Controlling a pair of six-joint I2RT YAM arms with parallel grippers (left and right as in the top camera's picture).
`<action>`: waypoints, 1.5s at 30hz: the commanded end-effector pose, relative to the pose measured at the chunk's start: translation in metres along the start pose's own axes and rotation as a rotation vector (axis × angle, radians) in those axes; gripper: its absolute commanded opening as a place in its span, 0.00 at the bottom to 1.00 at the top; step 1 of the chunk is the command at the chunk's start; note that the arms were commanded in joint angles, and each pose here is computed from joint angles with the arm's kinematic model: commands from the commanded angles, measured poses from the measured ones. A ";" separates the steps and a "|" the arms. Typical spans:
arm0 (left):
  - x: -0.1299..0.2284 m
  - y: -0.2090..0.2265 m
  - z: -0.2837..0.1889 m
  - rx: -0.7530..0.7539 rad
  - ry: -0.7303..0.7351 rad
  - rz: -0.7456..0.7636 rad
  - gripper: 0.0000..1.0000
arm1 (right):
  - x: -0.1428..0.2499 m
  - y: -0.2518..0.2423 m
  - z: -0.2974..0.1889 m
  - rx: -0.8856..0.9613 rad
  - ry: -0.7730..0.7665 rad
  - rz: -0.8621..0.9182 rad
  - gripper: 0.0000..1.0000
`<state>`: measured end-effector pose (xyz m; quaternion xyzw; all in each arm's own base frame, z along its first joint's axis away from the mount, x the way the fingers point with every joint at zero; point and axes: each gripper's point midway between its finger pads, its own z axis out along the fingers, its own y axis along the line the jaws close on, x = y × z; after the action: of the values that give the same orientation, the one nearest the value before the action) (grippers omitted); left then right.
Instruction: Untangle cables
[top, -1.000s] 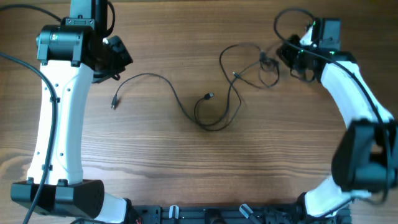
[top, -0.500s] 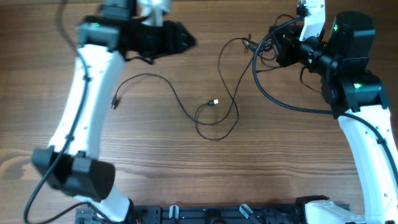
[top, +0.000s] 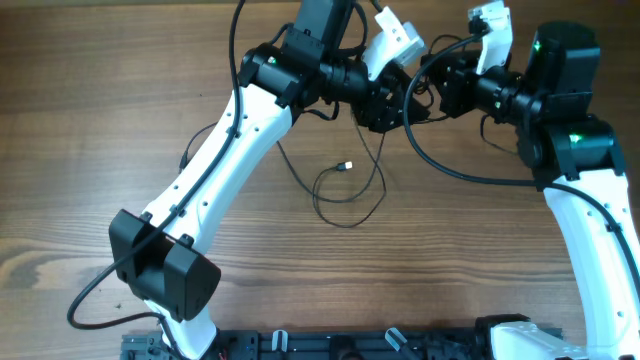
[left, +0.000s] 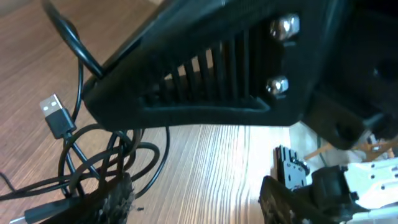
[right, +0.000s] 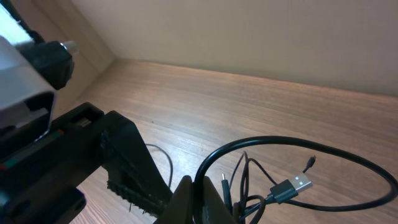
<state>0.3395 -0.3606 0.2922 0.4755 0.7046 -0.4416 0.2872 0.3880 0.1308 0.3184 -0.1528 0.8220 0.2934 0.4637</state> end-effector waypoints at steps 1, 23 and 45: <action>0.004 -0.001 -0.002 -0.003 0.018 0.082 0.66 | -0.012 0.017 -0.015 -0.036 -0.041 -0.050 0.04; -0.009 0.025 -0.006 -0.148 -0.008 0.140 0.60 | -0.033 0.036 -0.046 -0.015 -0.116 -0.102 0.04; 0.055 0.045 -0.293 -0.925 -0.060 -0.441 0.04 | -0.034 -0.162 -0.155 0.690 -0.264 0.240 0.04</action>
<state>0.3625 -0.0915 0.3626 0.1801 0.8873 -0.1697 0.3892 0.3829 -0.0599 0.3492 0.1007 0.8239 0.1331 0.5417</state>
